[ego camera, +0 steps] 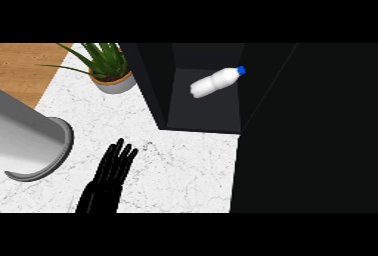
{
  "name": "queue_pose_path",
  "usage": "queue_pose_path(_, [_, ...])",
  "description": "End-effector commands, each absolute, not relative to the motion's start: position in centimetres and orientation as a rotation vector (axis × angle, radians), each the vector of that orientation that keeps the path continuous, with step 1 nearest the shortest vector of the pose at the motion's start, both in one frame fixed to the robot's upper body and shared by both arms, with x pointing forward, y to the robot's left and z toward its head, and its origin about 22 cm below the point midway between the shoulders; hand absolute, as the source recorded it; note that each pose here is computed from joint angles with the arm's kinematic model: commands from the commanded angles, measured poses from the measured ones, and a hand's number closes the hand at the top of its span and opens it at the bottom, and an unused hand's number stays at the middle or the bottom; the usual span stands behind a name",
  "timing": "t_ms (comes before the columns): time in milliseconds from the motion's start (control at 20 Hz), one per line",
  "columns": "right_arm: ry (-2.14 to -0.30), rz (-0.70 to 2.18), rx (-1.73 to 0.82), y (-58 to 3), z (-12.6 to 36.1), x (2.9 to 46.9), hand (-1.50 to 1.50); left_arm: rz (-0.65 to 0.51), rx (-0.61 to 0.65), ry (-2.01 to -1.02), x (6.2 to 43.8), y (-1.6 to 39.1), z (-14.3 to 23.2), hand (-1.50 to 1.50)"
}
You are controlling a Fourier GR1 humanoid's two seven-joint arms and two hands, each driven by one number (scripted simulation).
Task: Pick up the bottled water, place it into the cabinet and close the cabinet
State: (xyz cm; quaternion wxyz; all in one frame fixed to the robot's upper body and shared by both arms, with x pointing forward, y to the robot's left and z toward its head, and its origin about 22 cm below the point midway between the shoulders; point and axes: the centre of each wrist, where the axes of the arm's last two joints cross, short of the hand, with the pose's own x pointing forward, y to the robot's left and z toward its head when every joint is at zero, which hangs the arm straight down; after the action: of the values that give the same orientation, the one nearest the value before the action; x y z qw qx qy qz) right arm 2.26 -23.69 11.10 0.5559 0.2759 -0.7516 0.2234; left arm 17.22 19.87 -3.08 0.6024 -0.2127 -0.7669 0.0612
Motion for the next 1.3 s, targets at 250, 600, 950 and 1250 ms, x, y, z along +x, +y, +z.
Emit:
queue_pose_path(250, [-1.88,0.791,0.646,-21.4,16.7,3.2,1.5,0.114,-0.442,-1.828,13.5,27.4,-1.3,-1.5])
queue_pose_path(600, [-1.736,0.771,0.734,-19.3,15.2,3.9,1.5,0.105,-0.481,-1.835,10.6,31.6,-1.1,-1.5])
queue_pose_path(950, [-1.761,0.986,0.765,-18.9,15.0,6.2,1.5,0.06,-0.511,-1.817,10.9,34.2,-0.1,-1.5])
queue_pose_path(1250, [-1.71,1.05,0.75,-17.8,14.0,8.0,1.5,0.059,-0.511,-1.822,10.6,34.4,-0.2,-1.5])
